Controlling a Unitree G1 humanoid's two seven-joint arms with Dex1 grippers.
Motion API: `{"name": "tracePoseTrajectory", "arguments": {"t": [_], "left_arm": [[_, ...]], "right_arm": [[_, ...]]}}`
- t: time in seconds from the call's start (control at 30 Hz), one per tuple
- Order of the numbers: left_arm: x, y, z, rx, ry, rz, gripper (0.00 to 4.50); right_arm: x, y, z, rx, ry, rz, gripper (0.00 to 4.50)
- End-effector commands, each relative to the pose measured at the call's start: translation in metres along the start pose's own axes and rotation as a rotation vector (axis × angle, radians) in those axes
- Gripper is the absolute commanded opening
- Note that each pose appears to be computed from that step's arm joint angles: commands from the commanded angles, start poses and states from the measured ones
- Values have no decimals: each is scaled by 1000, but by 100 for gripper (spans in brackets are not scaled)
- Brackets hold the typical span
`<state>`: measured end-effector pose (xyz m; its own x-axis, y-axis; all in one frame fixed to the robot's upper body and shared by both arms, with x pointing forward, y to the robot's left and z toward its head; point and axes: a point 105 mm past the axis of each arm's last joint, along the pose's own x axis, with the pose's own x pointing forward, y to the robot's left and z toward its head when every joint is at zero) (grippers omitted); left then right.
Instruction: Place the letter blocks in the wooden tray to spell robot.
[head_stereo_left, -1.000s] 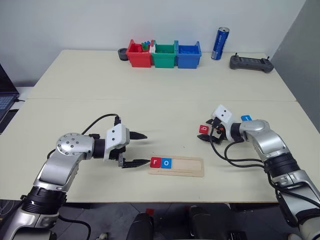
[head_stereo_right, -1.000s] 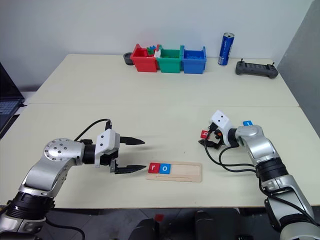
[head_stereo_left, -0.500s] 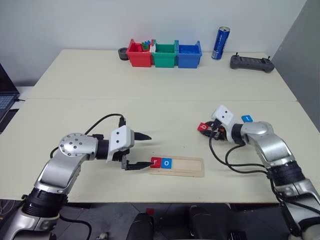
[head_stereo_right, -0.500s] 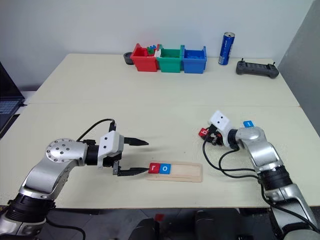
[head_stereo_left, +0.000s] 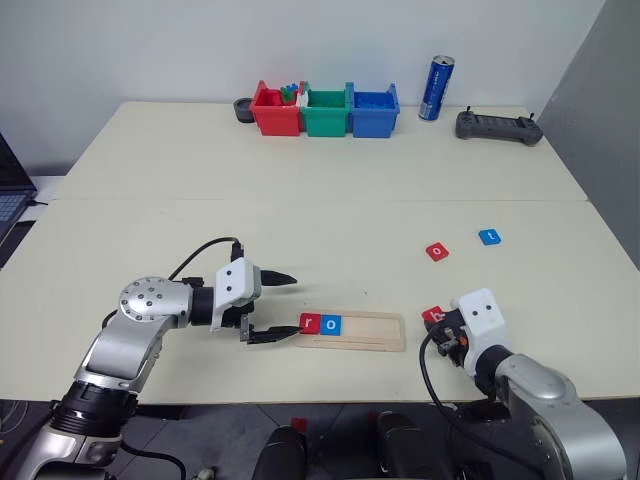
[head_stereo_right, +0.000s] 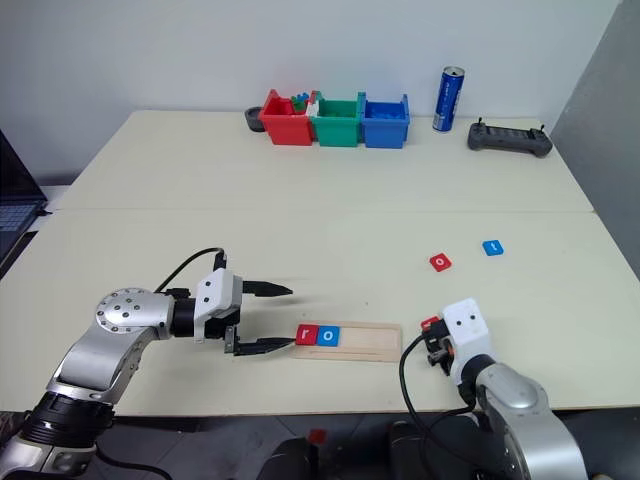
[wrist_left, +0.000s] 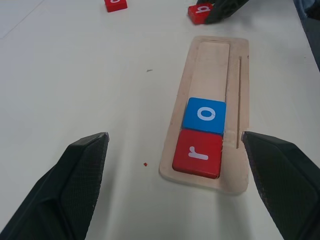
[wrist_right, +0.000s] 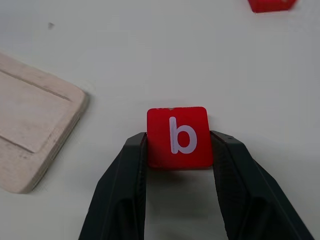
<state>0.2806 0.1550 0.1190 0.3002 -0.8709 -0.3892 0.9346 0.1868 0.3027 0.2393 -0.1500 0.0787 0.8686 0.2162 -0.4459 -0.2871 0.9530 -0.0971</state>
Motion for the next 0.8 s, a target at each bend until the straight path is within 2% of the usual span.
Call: {"name": "tracePoseTrajectory", "arguments": {"t": [0.03,0.13,0.3,0.4,0.43,0.5,0.57,0.7,0.8], "left_arm": [[-1,0,5,46,-10,-5,450],[2,-1,7,47,-26,0,450],[3,-3,9,51,-41,3,450],[1,-4,8,52,-36,8,450],[0,-4,8,55,-33,10,450],[0,-4,7,58,-30,13,450],[0,-3,7,59,-31,17,450],[1,-3,6,59,-32,21,450],[3,-5,5,56,-35,19,450]], "right_arm": [[-5,-5,3,23,-20,-73,146],[-2,-5,0,104,-26,-84,146],[-1,-10,18,130,-105,-95,319],[-5,-16,45,115,-208,-103,429],[-7,-17,56,100,-249,-88,447],[-8,-17,71,61,-294,-46,447],[-8,-13,78,0,-304,71,447],[-14,-3,66,-308,-206,410,447],[-9,-21,57,-471,-168,466,447]]}}
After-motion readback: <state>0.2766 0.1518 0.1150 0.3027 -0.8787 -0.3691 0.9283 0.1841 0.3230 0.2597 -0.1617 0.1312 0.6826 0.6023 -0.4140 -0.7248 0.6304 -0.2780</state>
